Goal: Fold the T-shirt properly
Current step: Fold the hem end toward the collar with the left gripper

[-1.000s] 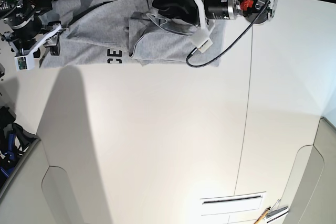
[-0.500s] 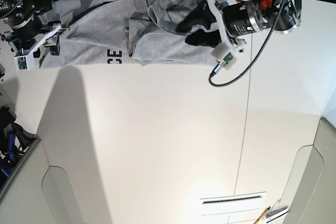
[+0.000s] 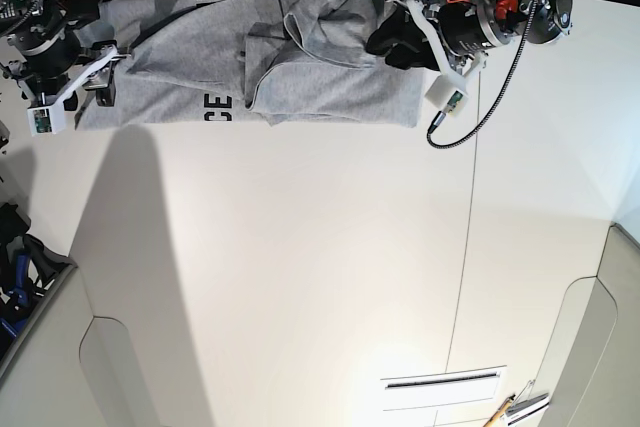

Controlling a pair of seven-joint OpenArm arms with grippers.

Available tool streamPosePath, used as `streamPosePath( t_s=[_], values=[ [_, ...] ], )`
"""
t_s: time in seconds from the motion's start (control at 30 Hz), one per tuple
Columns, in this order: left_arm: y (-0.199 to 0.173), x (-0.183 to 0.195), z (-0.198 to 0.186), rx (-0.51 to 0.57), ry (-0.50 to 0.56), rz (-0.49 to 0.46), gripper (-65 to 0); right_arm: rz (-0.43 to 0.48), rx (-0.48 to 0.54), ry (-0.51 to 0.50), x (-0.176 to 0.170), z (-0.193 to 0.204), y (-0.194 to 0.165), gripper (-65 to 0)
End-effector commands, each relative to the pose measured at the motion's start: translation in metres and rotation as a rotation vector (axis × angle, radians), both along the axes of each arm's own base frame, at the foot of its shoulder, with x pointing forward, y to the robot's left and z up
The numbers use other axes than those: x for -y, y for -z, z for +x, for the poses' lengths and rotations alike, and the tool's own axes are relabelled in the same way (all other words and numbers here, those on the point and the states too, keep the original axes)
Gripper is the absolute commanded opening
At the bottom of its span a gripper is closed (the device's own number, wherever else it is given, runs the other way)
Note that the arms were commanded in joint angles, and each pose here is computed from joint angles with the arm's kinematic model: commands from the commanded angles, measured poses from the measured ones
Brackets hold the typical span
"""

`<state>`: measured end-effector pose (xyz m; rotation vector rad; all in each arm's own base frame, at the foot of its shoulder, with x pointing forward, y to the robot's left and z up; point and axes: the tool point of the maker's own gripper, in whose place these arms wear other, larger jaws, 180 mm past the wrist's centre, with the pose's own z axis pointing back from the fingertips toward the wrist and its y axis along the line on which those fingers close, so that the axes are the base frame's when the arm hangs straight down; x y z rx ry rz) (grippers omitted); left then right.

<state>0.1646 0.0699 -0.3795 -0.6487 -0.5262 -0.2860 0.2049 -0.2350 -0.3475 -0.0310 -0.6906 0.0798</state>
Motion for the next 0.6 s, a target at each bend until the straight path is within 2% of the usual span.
streamPosePath(
  t_s=[0.0,0.13,0.37,0.43,0.57],
  values=[
    [-0.012,0.005,0.006,0.037,-0.006,-0.047,-37.5,-0.007,0.042,-0.004,0.002,0.006,-0.009,-31.6],
    [-0.022,0.014,0.007,0.05,0.0,-0.12,-37.5,-0.006,0.042,-0.004,0.002,0.006,-0.009,-31.6],
    [-0.024,0.017,0.007,0.056,0.003,-0.138,-37.8,-0.001,0.043,-0.005,0.001,0.006,-0.01,-31.6],
    [-0.024,0.017,0.007,0.055,0.003,-0.138,-43.7,0.011,0.048,-0.007,-0.001,0.007,-0.01,-31.6],
    [-0.03,0.022,0.004,0.057,0.024,-0.177,-61.2,0.015,0.049,-0.007,-0.002,0.007,-0.01,-31.6]
  ],
)
